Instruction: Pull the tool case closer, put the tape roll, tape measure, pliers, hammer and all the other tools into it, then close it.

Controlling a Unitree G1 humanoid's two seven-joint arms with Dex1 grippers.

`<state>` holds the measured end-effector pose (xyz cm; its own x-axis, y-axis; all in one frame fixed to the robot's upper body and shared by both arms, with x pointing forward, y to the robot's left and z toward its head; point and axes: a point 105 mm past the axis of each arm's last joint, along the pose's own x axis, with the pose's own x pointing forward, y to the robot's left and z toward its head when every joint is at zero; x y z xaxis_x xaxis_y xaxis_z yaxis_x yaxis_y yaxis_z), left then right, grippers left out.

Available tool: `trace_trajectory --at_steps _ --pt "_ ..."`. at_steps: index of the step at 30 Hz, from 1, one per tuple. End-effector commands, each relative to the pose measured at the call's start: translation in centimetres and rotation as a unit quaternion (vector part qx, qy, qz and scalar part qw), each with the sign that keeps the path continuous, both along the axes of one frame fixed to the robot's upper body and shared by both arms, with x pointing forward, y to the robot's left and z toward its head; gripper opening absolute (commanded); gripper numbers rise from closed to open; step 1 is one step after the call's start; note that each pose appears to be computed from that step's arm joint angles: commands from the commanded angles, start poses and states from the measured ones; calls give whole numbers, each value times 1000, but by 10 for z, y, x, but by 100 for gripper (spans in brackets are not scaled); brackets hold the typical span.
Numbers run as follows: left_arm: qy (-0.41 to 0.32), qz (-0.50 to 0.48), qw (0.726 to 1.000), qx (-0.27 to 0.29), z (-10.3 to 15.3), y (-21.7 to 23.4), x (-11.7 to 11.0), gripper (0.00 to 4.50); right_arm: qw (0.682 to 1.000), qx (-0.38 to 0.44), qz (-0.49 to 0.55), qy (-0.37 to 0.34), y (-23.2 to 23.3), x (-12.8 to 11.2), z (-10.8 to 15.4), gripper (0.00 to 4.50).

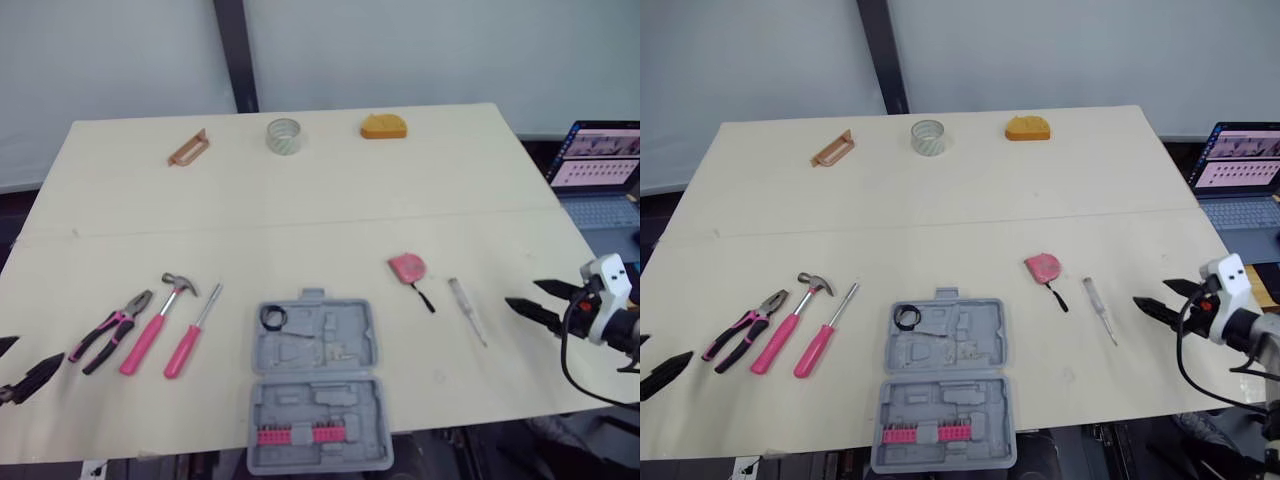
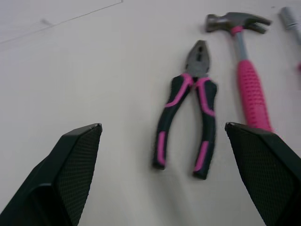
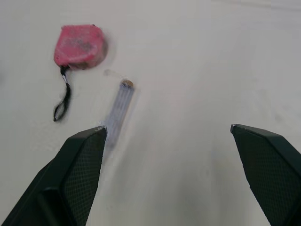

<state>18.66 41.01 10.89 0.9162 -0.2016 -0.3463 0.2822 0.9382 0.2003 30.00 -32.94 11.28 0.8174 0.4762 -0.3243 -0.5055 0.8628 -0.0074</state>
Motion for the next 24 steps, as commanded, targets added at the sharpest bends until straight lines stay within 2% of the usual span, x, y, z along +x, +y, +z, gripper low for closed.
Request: trace_trajectory --at_steps 1,4,9,15,20,24 --pt "-17 -74 997 -4 10 -40 22 450 999 18 19 -18 27 3 13 446" --pt "-14 -145 989 -14 12 -78 38 450 999 29 38 -15 57 3 11 446" --pt "-1 -288 957 -36 13 -163 63 450 999 13 47 2 107 -1 -6 446" --pt "-39 -428 902 -42 30 -249 82 450 1000 4 15 -7 141 4 -23 446" --pt "-68 -500 862 -46 42 -293 89 450 999 -32 -10 -15 147 12 -34 446" --pt "-80 -527 845 -48 45 -313 90 450 999 -40 -25 -23 147 18 -36 446"
